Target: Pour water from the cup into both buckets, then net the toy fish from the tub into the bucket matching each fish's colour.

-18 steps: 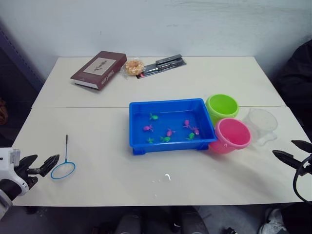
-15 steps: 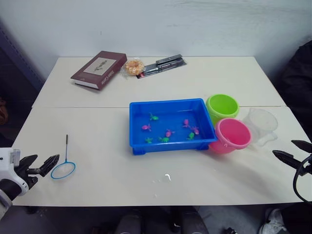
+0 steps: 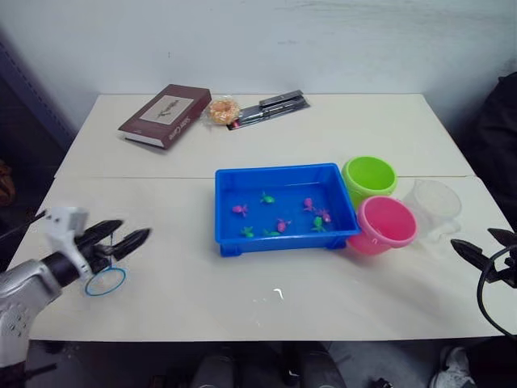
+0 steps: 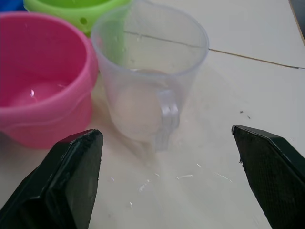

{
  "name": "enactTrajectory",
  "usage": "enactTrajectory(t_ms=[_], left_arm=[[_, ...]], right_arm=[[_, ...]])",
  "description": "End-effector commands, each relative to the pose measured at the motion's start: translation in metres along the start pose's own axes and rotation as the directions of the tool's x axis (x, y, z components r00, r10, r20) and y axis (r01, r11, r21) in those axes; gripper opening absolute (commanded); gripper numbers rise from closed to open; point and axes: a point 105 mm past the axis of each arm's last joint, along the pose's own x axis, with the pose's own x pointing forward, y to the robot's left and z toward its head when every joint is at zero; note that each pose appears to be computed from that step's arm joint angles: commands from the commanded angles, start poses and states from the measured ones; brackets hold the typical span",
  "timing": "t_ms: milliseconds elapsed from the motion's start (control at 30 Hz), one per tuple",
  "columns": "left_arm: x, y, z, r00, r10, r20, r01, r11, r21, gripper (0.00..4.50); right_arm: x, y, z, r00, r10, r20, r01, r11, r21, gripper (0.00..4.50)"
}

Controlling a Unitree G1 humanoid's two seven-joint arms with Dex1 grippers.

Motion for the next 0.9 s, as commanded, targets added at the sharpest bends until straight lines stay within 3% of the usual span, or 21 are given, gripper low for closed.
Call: enactTrajectory(t_ms=[33,167,333,567,900], left_arm=[[0.018,-0.052,0.028,0.952,-0.305,0.013,0.303,0.948,0.095,4.46],[0.044,-0.102,0.061,0.808,-0.589,0.029,0.574,0.796,0.19,4.46],[0.067,-0.128,0.095,0.704,-0.709,0.051,0.677,0.69,0.256,4.46],[0.078,-0.151,0.1,0.629,-0.777,0.013,0.736,0.6,0.314,4.46],[0.078,-0.167,0.117,0.585,-0.811,0.03,0.746,0.552,0.372,4.46]], right_arm=[[0.003,-0.005,0.009,0.995,-0.103,0.004,0.103,0.995,0.001,4.5],[0.014,-0.009,0.006,0.983,-0.186,-0.007,0.186,0.982,0.03,4.5],[0.027,-0.005,-0.007,0.971,-0.234,-0.049,0.233,0.972,-0.021,4.5],[0.031,-0.007,-0.009,0.955,-0.29,-0.066,0.288,0.957,-0.035,4.5],[0.046,-0.014,-0.001,0.933,-0.356,-0.048,0.355,0.934,-0.03,4.5]])
